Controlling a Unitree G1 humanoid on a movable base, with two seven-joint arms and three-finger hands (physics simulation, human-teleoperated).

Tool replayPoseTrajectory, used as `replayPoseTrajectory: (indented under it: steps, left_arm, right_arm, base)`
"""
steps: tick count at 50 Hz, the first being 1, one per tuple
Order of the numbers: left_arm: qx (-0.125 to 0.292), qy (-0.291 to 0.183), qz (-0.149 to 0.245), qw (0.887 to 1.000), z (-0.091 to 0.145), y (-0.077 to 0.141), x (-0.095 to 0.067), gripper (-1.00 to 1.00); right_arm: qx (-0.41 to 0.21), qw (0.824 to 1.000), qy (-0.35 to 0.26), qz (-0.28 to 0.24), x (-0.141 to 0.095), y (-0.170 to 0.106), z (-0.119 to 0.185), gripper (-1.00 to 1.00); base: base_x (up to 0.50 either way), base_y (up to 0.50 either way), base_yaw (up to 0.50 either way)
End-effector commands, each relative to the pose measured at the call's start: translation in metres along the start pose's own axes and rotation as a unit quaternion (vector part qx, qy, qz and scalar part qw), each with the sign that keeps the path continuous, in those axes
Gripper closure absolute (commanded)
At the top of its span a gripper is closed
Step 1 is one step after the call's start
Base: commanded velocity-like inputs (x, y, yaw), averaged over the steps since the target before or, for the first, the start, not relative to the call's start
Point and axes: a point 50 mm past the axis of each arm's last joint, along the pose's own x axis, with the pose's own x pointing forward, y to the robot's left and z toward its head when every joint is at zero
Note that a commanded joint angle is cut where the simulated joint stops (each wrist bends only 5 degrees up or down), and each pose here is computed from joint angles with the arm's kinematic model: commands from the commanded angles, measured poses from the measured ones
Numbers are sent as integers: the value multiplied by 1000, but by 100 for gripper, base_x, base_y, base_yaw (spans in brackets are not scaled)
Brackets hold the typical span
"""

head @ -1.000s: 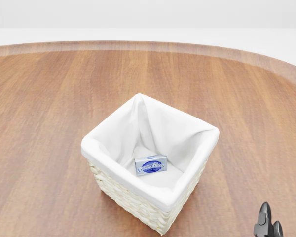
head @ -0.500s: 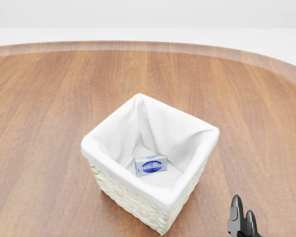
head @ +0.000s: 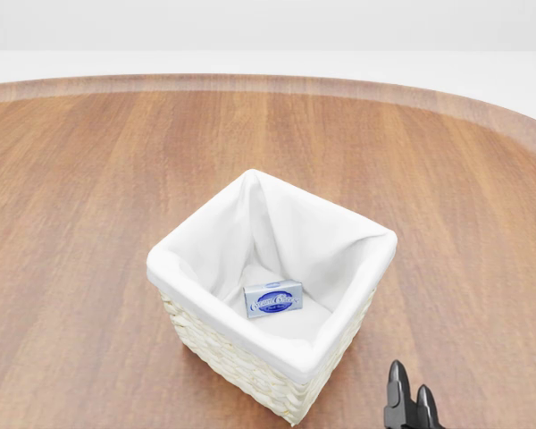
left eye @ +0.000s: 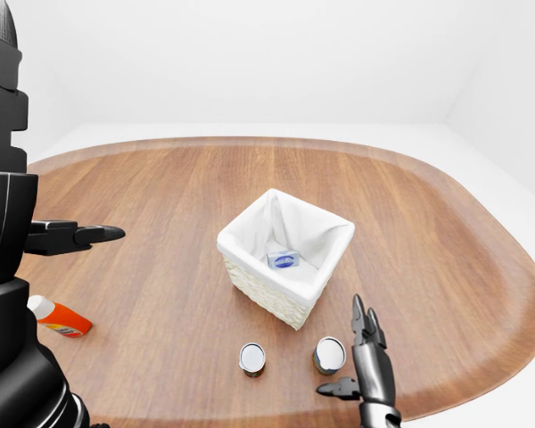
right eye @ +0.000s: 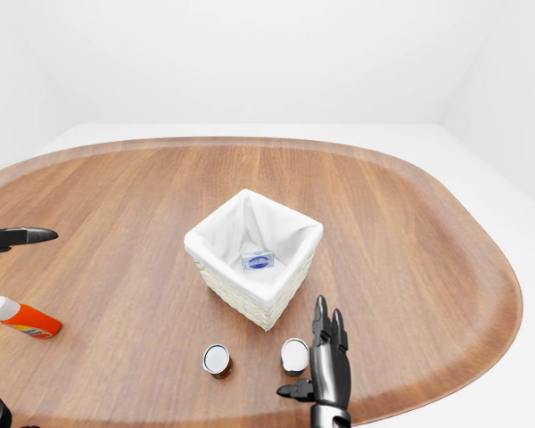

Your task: Pick up the alphabet soup and the cream cheese box, and put them in the basket.

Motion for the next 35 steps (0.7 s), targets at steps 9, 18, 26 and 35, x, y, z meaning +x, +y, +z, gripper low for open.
replayPoseTrajectory:
  steps: [9, 18, 26, 35]
  left_arm:
    - [-1, 0, 1, 1000, 0, 0, 0, -100]
    - [-2, 1, 0, 1000, 0, -1, 0, -100]
    - [3, -2, 0, 1000, 1, 1, 1, -100]
    - [-1, 2, 0, 1000, -1, -1, 0, -100]
  right_arm:
    - [-15, 999, 21, 21, 7, 12, -12, -100]
    - [-20, 999, 21, 20, 11, 14, -11, -100]
    - [-6, 999, 26, 20, 16, 16, -10, -100]
    - [-9, 1000, 22, 17, 22, 17, -8, -100]
  base:
    - [0, 0, 0]
    - [0, 0, 0]
    - [0, 0, 0]
    - [0, 0, 0]
